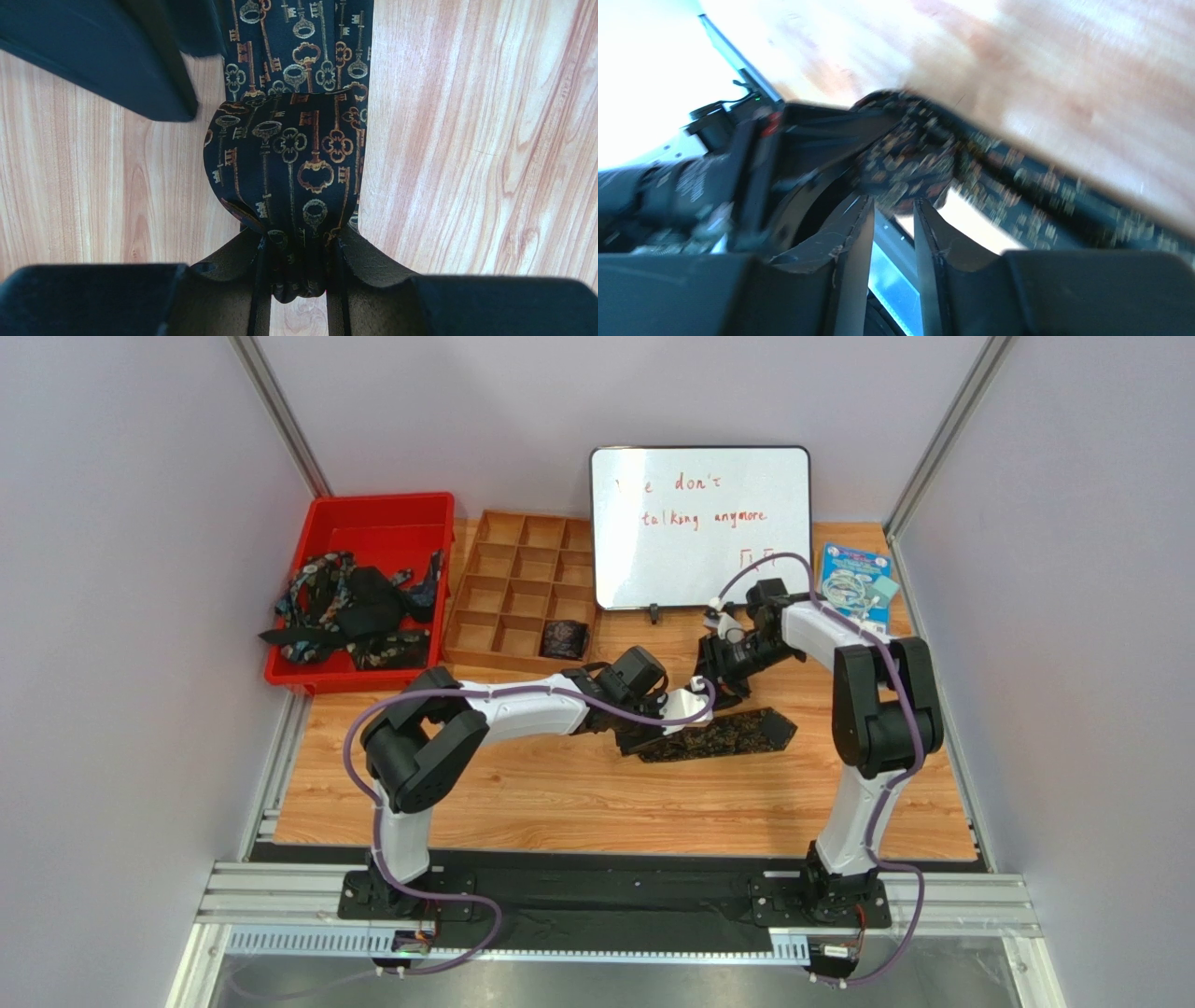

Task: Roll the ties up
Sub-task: Roll the tie at the center of the board.

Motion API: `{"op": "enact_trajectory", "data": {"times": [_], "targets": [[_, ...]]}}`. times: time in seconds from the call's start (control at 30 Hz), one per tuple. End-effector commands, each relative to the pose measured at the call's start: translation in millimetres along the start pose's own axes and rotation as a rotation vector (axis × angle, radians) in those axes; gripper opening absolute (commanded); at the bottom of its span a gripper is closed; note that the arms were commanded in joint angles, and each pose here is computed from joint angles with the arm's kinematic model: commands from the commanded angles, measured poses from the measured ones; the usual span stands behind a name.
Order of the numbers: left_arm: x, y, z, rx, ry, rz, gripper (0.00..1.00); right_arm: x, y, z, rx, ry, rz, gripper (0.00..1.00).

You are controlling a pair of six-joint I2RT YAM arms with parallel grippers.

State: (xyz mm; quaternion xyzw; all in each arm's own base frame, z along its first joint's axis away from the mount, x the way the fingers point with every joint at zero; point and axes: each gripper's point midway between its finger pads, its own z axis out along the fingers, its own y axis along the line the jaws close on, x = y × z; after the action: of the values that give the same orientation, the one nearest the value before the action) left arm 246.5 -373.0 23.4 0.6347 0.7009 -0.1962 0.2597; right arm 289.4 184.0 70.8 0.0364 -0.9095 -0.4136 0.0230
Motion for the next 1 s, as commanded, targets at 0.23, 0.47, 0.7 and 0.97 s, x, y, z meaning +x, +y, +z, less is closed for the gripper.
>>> {"op": "enact_trajectory", "data": {"times": [0.23, 0.47, 0.7, 0.97], "targets": [[65.4, -9.3, 5.4, 0.028, 0.239, 0.003, 0.07, 30.3, 38.5, -5.9, -0.107, 0.054, 0.012, 0.44], [65.2, -10.8, 5.0, 0.037, 0.238, 0.006, 0.08, 24.6, 19.3, 28.0, -0.083, 0.087, 0.088, 0.43], [65.6, -11.9, 5.6, 0.045, 0.238, 0.007, 0.09, 27.1, -1.0, 50.3, -0.06, 0.122, 0.117, 0.41], [57.3, -12.2, -1.5, 0.045, 0.2, -0.001, 0.26, 33.1, -27.5, 61.2, 0.007, 0.145, 0.126, 0.0]]}}
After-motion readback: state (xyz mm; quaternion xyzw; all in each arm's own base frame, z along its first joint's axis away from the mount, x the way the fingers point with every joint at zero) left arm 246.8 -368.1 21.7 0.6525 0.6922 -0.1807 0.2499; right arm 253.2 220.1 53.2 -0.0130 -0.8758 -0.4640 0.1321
